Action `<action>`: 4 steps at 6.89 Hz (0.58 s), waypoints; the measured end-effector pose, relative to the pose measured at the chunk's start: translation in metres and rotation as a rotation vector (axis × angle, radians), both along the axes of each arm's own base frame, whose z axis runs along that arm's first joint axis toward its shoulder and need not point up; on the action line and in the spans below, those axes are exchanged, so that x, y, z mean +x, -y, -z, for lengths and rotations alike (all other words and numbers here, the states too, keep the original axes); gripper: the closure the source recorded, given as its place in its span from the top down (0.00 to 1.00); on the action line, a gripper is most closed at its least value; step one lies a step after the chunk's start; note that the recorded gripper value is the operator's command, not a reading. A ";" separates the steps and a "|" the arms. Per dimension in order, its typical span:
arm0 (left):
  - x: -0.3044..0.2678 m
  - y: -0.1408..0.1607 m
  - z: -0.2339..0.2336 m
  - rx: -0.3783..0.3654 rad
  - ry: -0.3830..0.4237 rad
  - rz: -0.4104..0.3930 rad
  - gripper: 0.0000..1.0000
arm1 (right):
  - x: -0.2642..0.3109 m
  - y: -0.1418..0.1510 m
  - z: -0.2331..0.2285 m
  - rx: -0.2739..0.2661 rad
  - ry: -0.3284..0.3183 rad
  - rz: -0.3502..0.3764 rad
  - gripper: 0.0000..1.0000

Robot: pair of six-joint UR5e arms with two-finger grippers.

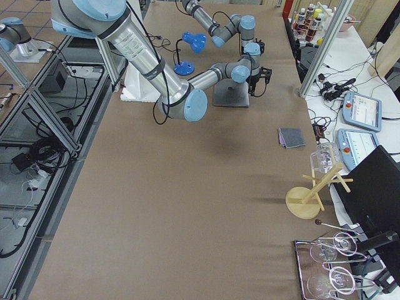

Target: Close laptop

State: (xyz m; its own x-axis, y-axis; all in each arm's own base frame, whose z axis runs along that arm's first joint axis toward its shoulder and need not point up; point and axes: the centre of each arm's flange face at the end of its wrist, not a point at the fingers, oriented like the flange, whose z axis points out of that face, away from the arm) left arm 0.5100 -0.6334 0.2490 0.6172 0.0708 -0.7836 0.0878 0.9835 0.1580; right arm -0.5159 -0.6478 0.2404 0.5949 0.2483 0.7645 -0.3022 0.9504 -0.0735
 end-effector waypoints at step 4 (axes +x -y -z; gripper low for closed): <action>-0.131 -0.005 0.007 0.049 0.021 -0.154 0.98 | 0.170 0.006 -0.049 0.095 -0.059 0.178 1.00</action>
